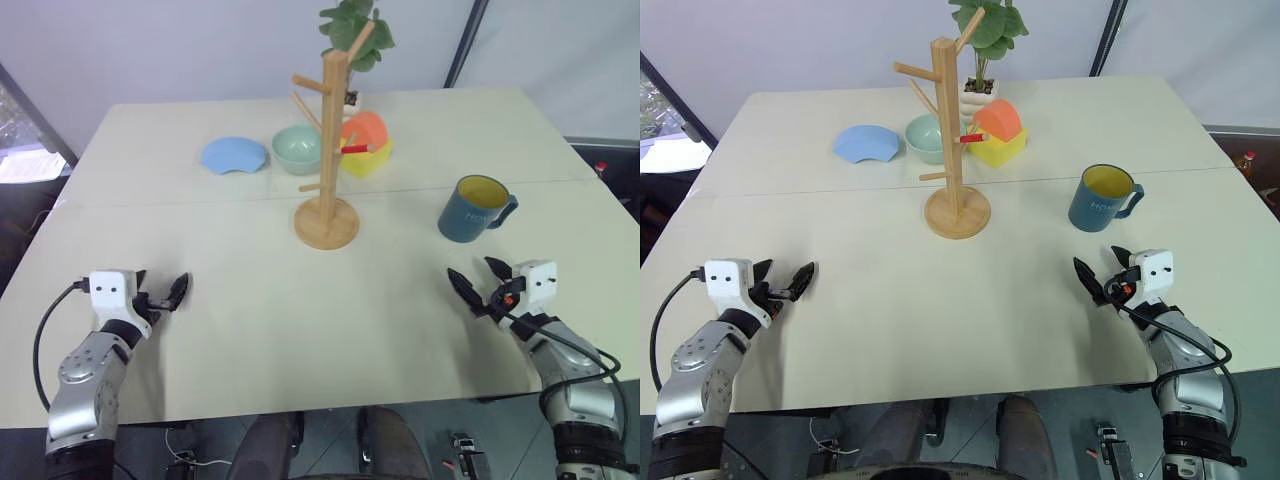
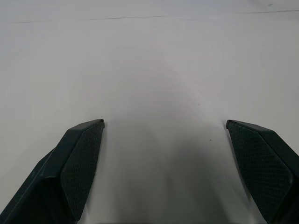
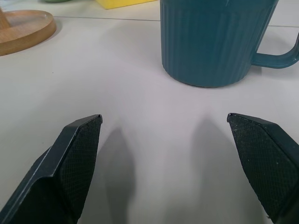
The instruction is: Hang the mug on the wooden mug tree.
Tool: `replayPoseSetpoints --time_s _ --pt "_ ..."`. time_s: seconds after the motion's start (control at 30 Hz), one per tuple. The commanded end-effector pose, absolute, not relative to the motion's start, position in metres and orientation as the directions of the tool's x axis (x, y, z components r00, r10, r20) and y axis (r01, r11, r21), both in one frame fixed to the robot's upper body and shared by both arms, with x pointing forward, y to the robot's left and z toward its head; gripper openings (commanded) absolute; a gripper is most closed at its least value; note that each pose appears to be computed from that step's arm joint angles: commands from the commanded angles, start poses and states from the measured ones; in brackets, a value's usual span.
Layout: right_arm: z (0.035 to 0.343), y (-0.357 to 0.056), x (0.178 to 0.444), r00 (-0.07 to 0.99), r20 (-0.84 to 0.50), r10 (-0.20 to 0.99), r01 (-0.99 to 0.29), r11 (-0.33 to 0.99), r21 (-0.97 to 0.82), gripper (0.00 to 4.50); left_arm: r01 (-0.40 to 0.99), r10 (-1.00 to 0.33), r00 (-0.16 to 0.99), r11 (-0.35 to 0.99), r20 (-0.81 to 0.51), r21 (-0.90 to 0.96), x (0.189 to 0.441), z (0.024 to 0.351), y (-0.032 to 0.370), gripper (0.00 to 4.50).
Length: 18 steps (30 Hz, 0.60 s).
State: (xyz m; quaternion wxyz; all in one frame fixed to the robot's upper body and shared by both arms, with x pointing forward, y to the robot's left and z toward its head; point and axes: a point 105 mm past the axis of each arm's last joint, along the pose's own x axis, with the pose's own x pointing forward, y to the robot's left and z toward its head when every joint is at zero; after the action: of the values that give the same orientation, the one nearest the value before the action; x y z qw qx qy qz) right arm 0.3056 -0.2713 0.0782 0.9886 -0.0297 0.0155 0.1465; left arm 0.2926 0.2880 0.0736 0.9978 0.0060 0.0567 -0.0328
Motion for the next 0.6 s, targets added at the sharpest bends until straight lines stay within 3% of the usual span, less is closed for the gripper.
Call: replayPoseSetpoints --time_s 0.03,0.13,0.33,0.43,0.53,0.6 --pt "0.087 -0.271 0.308 0.959 -0.005 0.284 -0.284 0.957 -0.064 4.45 0.099 -0.097 0.993 0.995 -0.071 0.030 0.297 0.087 0.280 4.50" --pt "0.089 -0.271 0.308 0.961 0.004 0.275 -0.275 0.959 -0.064 4.45 0.171 -0.171 0.984 0.985 -0.045 0.004 0.302 0.094 0.264 4.50" --pt "0.092 -0.281 0.307 0.976 0.022 0.216 -0.215 0.975 -0.050 4.45 0.504 -0.502 0.863 0.864 0.058 -0.014 0.303 0.127 0.190 4.50" --pt "0.097 -0.291 0.306 0.983 0.042 0.178 -0.176 0.983 -0.047 4.45 0.665 -0.661 0.745 0.746 0.093 -0.030 0.293 0.141 0.149 4.50" --pt "0.107 -0.309 0.309 0.991 0.071 0.117 -0.113 0.992 -0.062 4.45 0.852 -0.849 0.522 0.524 0.086 0.001 0.272 0.153 0.096 4.50" --pt "0.111 -0.317 0.313 0.993 0.076 0.090 -0.084 0.994 -0.075 4.45 0.903 -0.902 0.427 0.429 0.069 0.021 0.264 0.155 0.079 4.50"
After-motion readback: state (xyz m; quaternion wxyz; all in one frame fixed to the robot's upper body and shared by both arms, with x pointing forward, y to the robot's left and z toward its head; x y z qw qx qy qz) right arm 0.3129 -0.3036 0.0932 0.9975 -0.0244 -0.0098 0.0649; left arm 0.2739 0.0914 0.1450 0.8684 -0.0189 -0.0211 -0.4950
